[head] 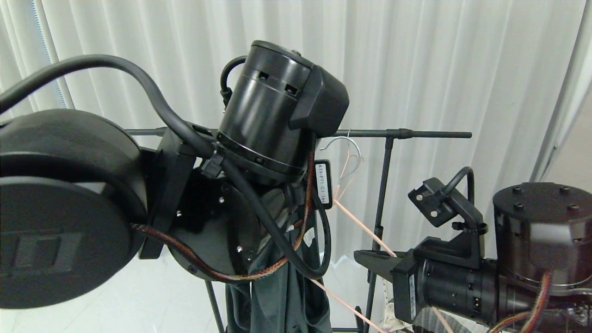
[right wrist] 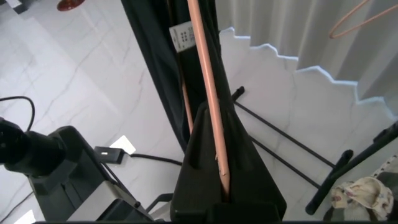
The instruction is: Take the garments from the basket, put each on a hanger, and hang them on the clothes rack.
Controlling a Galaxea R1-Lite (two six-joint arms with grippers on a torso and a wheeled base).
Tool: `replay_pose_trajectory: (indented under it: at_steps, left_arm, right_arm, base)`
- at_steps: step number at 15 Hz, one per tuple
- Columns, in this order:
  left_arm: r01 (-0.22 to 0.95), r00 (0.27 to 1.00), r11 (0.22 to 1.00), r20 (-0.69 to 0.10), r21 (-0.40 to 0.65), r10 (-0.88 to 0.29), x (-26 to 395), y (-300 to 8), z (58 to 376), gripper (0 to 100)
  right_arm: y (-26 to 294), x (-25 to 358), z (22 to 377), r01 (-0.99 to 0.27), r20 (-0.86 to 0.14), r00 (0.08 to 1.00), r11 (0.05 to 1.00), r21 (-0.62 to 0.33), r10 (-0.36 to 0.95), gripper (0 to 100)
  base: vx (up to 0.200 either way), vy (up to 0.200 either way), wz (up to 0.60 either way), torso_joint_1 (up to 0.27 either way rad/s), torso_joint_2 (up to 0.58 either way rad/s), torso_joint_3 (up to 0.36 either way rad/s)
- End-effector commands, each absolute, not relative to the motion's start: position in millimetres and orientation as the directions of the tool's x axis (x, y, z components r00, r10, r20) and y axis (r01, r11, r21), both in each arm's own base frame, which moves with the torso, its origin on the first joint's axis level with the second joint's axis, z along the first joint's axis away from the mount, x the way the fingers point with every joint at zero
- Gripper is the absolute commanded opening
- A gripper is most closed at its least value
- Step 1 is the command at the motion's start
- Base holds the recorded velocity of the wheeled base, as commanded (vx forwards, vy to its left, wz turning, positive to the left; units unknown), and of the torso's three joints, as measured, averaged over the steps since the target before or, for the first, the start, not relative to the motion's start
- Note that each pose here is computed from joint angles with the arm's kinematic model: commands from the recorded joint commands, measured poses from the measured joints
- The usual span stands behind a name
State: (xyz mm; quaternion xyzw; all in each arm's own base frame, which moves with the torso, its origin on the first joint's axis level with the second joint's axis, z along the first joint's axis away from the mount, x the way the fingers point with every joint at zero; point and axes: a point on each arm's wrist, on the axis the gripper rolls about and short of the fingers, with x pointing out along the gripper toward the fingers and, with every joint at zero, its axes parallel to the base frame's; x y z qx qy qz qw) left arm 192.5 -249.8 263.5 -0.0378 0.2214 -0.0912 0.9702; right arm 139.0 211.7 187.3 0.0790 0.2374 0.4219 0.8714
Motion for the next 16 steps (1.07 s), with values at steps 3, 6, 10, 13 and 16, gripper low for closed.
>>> replay_pose_trajectory:
  at_steps: [3, 6, 10, 13, 16]
  left_arm:
    - [0.210, 0.878, 0.973, -0.419, -0.095, -0.230, 180, -253, 267, 0]
    - [0.279, 0.883, 0.957, -0.413, 0.075, -0.225, 180, -227, 275, 0]
    - [0.350, 0.868, 0.925, -0.422, 0.150, -0.260, 187, -204, 281, 0]
    - [0.410, 0.844, 0.901, -0.434, 0.144, -0.315, 179, -214, 278, 0]
    - [0.449, 0.842, 0.887, -0.384, 0.110, -0.379, 176, -234, 277, 0]
  right_arm:
    - [220, 141, 181, -0.689, -0.375, 0.520, 0.637, 0.346, 0.767, 0]
    - [212, 138, 178, -0.672, -0.416, 0.514, 0.654, 0.348, 0.750, 0]
    - [205, 133, 175, -0.674, -0.437, 0.506, 0.657, 0.338, 0.744, 0]
    - [207, 134, 176, -0.671, -0.427, 0.511, 0.657, 0.344, 0.746, 0]
    - [213, 138, 182, -0.682, -0.380, 0.519, 0.639, 0.357, 0.766, 0]
  base:
    - [0.000, 0.000, 0.00, 0.000, 0.00, 0.000]
    - [0.000, 0.000, 0.00, 0.000, 0.00, 0.000]
    - [0.000, 0.000, 0.00, 0.000, 0.00, 0.000]
    - [0.000, 0.000, 0.00, 0.000, 0.00, 0.000]
    - [0.000, 0.000, 0.00, 0.000, 0.00, 0.000]
